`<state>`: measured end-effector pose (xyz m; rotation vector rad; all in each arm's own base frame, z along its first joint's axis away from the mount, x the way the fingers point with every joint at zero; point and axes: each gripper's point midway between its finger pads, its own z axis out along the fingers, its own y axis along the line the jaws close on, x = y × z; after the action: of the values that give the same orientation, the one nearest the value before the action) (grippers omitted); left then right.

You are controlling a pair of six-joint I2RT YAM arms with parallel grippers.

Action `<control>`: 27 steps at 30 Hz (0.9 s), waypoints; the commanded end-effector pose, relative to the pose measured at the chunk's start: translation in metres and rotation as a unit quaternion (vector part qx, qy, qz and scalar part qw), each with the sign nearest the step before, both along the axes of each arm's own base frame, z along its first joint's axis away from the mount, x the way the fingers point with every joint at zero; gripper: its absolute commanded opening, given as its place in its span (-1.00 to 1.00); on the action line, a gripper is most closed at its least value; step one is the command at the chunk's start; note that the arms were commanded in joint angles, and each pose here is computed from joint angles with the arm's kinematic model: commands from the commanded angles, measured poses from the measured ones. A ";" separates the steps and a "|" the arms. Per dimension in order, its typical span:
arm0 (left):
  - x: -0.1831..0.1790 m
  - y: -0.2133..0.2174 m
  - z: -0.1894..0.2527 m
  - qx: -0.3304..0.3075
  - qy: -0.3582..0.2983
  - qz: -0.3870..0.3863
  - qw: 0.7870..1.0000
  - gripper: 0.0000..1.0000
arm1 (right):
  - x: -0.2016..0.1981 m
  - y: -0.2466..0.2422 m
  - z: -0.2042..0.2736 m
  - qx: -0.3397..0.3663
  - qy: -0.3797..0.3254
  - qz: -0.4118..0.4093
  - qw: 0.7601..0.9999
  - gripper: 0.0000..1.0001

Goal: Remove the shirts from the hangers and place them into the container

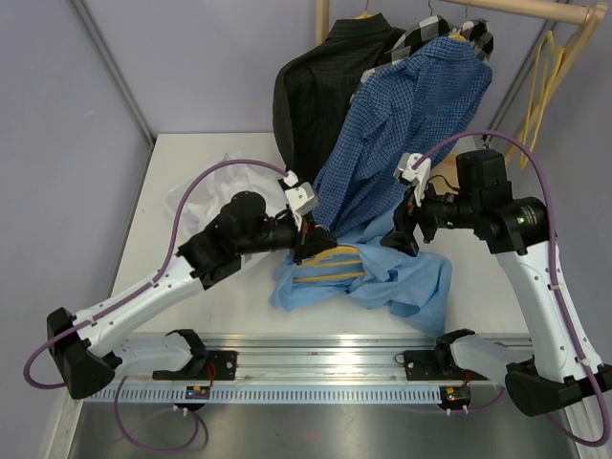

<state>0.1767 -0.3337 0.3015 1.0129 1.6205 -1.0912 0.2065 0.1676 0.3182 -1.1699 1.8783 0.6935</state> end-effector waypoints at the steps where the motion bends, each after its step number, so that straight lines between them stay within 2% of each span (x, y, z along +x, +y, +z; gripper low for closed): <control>1: 0.012 -0.001 0.033 -0.060 0.042 0.050 0.996 -1.00 | -0.003 -0.001 0.023 0.025 0.003 -0.042 0.999 0.69; 5: 0.016 -0.005 0.042 -0.076 0.086 0.066 0.991 -1.00 | -0.015 0.000 0.010 0.017 0.039 -0.027 0.999 0.62; 9: 0.017 -0.007 0.054 -0.081 0.091 0.066 0.990 -1.00 | -0.028 -0.007 0.002 -0.006 0.056 -0.021 0.998 0.60; 17: 0.023 -0.011 0.066 -0.076 0.077 0.065 0.992 -1.00 | -0.047 -0.020 0.031 -0.015 -0.004 -0.009 1.000 0.68; 27: 0.041 -0.018 0.073 -0.086 0.098 0.081 0.988 -1.00 | -0.064 -0.021 0.030 -0.001 -0.003 -0.002 1.000 0.70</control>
<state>0.2108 -0.3482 0.3300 0.7263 1.8123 -1.1734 0.1499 0.1464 0.3539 -1.1542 1.8531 0.6561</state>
